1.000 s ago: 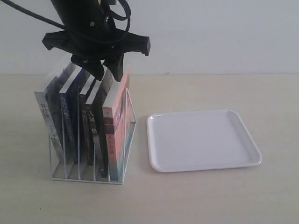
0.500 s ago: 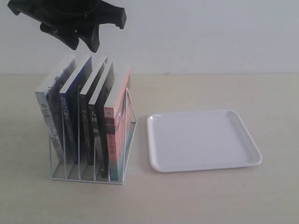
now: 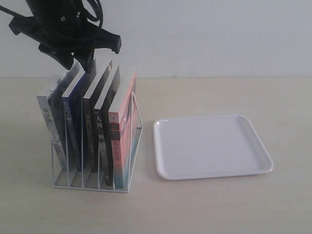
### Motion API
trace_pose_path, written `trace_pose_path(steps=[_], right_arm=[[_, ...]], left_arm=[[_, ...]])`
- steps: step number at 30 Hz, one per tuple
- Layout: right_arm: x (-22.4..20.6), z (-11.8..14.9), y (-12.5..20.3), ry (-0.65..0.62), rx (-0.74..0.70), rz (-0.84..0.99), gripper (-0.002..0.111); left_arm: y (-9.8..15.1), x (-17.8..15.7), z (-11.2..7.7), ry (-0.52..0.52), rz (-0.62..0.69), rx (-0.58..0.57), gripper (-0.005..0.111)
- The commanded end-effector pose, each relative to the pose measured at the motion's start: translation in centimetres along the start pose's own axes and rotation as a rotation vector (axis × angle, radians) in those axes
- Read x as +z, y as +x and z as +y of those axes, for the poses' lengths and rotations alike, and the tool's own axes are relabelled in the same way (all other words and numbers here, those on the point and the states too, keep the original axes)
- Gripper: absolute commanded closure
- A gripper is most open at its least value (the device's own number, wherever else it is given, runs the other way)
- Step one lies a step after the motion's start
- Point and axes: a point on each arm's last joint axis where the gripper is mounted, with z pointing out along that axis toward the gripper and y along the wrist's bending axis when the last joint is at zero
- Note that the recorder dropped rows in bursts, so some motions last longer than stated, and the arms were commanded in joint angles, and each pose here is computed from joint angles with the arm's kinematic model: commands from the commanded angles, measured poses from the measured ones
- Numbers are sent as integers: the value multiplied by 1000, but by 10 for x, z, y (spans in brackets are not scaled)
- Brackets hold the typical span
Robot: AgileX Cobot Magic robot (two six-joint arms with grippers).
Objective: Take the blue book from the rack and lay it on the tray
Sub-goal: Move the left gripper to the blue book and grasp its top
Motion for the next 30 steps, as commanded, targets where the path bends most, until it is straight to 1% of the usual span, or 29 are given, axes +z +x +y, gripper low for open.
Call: trace_pose_path(steps=[1, 15, 25, 30], right_arm=[[0, 0, -1, -1, -11, -13, 108], [0, 0, -1, -1, -11, -13, 108], [0, 0, -1, -1, -11, -13, 108], [0, 0, -1, -1, -11, -13, 108]], left_arm=[[-1, 10, -1, -15, 17, 9, 69], [-1, 13, 3, -30, 19, 7, 69], [7, 24, 4, -45, 63, 17, 69], [7, 24, 5, -46, 66, 16, 69]])
